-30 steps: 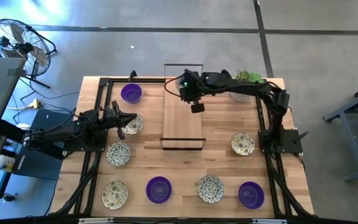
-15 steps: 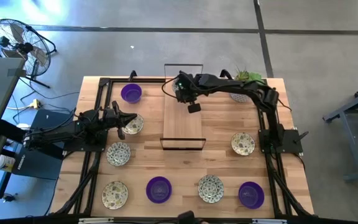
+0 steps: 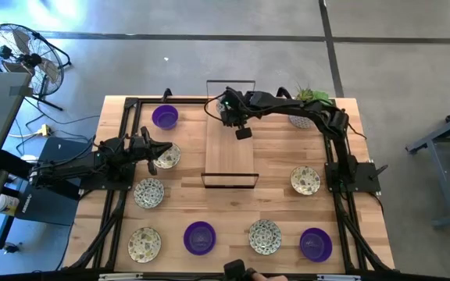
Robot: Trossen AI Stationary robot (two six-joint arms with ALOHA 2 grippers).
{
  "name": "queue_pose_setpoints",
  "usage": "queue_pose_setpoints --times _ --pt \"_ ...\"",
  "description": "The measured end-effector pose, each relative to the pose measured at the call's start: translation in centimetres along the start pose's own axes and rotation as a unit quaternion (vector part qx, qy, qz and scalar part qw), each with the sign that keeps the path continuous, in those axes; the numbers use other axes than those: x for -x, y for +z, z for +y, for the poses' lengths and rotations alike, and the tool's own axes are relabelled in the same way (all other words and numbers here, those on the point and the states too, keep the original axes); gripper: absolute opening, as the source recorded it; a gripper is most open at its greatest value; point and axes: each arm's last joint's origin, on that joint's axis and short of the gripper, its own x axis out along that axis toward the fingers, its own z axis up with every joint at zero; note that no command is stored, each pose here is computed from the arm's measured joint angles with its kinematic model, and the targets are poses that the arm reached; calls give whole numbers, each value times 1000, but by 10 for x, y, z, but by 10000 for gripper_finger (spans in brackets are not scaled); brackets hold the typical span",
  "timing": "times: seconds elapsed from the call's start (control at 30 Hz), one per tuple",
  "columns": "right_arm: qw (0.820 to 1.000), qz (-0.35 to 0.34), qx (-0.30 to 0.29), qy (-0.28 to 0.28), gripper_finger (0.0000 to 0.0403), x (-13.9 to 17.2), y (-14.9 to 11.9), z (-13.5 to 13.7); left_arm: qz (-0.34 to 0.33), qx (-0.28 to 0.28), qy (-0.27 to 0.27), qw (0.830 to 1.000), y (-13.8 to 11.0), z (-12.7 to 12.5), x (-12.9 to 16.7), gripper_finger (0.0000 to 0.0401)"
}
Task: Pick & Place Mini bowls
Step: Put the top right blue patterned bowl on the shelf
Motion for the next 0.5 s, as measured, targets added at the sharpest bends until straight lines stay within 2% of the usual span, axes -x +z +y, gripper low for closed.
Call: queue_pose_setpoints --times 0.5 --pt "1000 -5 -5 1 37 -4 0 -1 0 0 0 1000 0 0 0 0"
